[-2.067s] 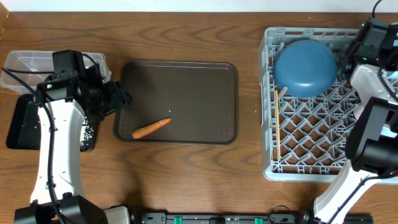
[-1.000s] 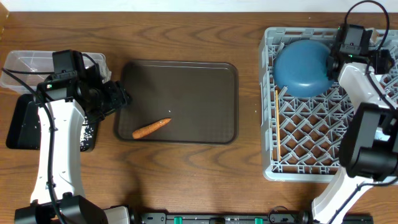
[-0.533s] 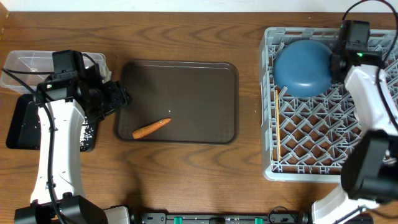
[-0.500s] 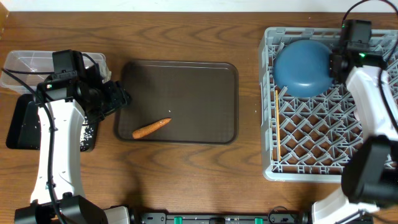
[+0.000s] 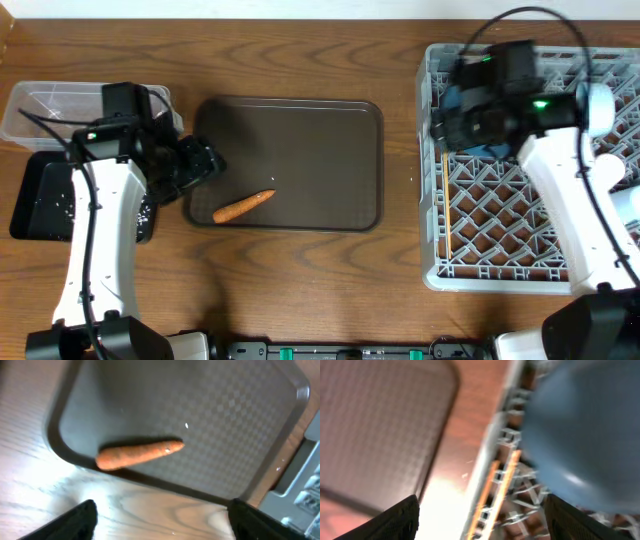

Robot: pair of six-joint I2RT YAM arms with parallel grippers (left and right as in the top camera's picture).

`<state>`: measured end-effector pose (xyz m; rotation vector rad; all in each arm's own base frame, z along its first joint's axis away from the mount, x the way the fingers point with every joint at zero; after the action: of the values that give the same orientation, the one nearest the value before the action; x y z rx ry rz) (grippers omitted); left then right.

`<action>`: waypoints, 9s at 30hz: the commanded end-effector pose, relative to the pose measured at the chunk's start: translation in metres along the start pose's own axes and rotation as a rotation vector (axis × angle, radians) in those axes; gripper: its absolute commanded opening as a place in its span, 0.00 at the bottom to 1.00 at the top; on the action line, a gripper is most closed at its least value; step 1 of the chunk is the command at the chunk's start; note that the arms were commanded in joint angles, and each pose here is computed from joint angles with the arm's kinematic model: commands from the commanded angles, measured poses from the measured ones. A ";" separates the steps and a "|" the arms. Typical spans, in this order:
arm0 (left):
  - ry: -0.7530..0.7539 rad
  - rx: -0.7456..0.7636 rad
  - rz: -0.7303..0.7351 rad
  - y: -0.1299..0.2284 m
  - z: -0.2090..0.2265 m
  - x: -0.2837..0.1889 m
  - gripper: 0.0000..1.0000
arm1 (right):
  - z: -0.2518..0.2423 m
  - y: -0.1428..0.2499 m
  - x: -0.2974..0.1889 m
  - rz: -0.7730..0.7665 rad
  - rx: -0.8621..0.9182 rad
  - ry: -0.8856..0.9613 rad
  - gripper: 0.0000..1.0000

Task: Sort waste into correct bins and load items into the dishwasher rack

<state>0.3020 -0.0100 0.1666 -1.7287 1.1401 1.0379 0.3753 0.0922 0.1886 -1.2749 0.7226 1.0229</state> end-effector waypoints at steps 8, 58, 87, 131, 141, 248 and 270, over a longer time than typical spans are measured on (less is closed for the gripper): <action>-0.016 -0.467 0.062 0.022 -0.010 0.060 0.93 | 0.017 0.009 0.003 0.025 -0.038 0.011 0.81; -0.303 -0.702 -0.101 0.031 0.050 0.145 0.49 | 0.016 0.011 0.003 0.034 -0.036 0.017 0.80; -0.203 -0.383 -0.290 -0.006 0.040 0.071 0.38 | 0.013 0.012 0.003 0.035 -0.036 0.033 0.79; -0.176 -0.511 -0.040 0.019 0.039 0.156 0.23 | 0.012 0.012 0.003 0.036 -0.036 0.037 0.79; -0.109 -0.438 -0.304 -0.016 0.057 0.056 0.21 | 0.009 0.011 0.003 0.032 -0.037 0.055 0.79; -0.143 0.486 -0.017 -0.026 -0.064 -0.018 0.91 | -0.080 -0.014 -0.017 -0.052 0.555 -0.061 0.99; -0.125 0.523 -0.315 0.052 -0.029 -0.059 0.93 | -0.110 0.095 -0.041 -0.075 0.500 0.248 0.99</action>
<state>0.2636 -0.0363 0.2237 -1.3426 0.9761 0.6304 0.2973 -0.0265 0.1544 -0.9194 1.0843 0.6437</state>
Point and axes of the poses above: each gripper's point midway between its finger pads, its own x axis out along the fingers, its own z axis along the line the jaws close on, y = z × x, the point moved 1 cm from there along -x, back along the fingers, and after that the axes turned 13 degrees about x, right-handed, at the moved point
